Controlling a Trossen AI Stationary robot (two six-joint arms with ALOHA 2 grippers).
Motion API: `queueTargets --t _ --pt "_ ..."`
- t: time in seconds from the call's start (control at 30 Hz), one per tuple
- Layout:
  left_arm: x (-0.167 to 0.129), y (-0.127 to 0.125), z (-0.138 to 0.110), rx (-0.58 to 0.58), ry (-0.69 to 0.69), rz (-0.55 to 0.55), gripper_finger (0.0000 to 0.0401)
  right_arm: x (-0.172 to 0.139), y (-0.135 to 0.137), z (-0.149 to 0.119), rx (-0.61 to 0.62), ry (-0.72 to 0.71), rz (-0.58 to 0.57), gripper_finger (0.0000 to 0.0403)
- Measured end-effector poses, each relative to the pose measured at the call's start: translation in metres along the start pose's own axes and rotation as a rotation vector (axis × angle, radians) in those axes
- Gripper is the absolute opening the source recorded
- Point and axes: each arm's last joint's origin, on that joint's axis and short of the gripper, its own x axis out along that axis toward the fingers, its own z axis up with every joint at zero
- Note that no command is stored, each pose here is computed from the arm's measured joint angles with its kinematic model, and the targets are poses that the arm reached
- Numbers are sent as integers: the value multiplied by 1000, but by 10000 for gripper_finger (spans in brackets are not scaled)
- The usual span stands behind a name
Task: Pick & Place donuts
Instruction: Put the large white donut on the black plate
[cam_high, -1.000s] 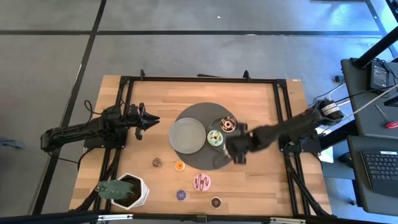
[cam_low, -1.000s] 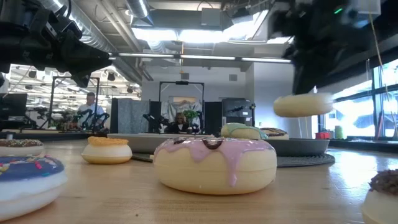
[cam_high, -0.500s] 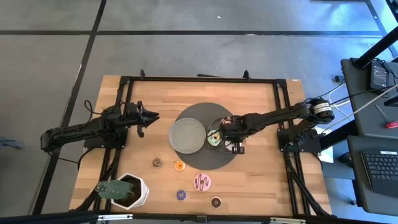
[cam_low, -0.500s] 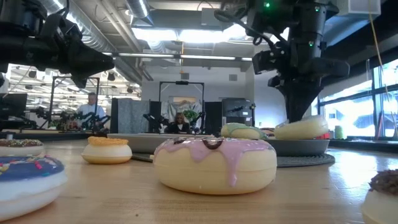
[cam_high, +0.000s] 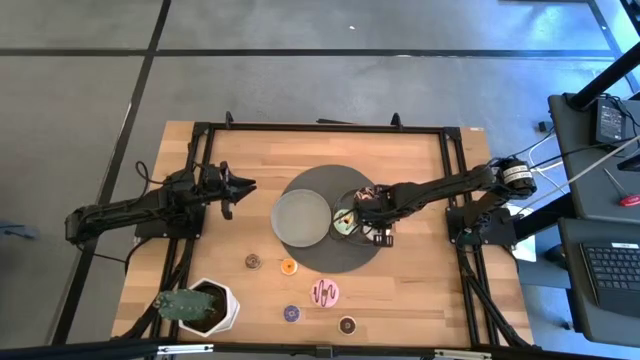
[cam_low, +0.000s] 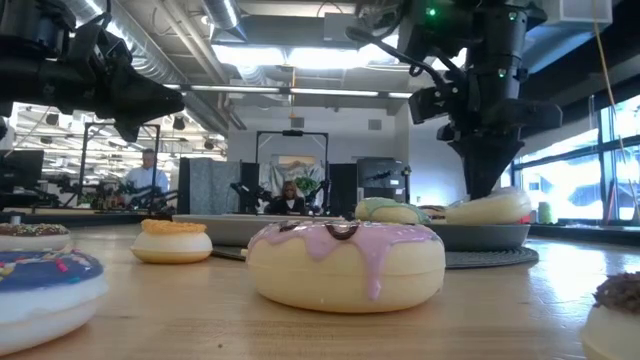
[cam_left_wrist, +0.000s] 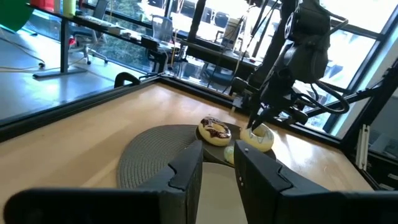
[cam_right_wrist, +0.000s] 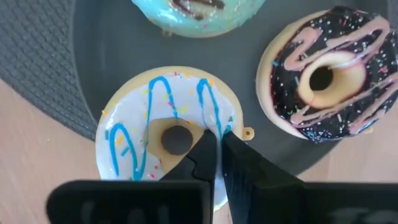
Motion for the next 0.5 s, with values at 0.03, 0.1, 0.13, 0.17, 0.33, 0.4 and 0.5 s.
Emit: queueTargets --t 0.03,0.1,0.13,0.17,0.33,0.4,0.5 --pt "0 0 0 0 0 0 88 0 0 0 1 -2 0 22" --pt "0 0 0 0 0 0 88 3 0 -1 2 -8 0 22" --pt "0 0 0 0 0 0 88 6 0 -2 2 -8 -5 24" --pt "0 0 0 0 0 0 88 9 0 -4 3 -11 -14 26" --pt "0 0 0 0 0 0 88 21 0 -13 13 4 -31 35" --pt "0 0 0 0 0 0 88 21 0 -13 21 6 -31 36" --pt "0 0 0 0 0 0 88 21 1 -13 17 4 -31 36"
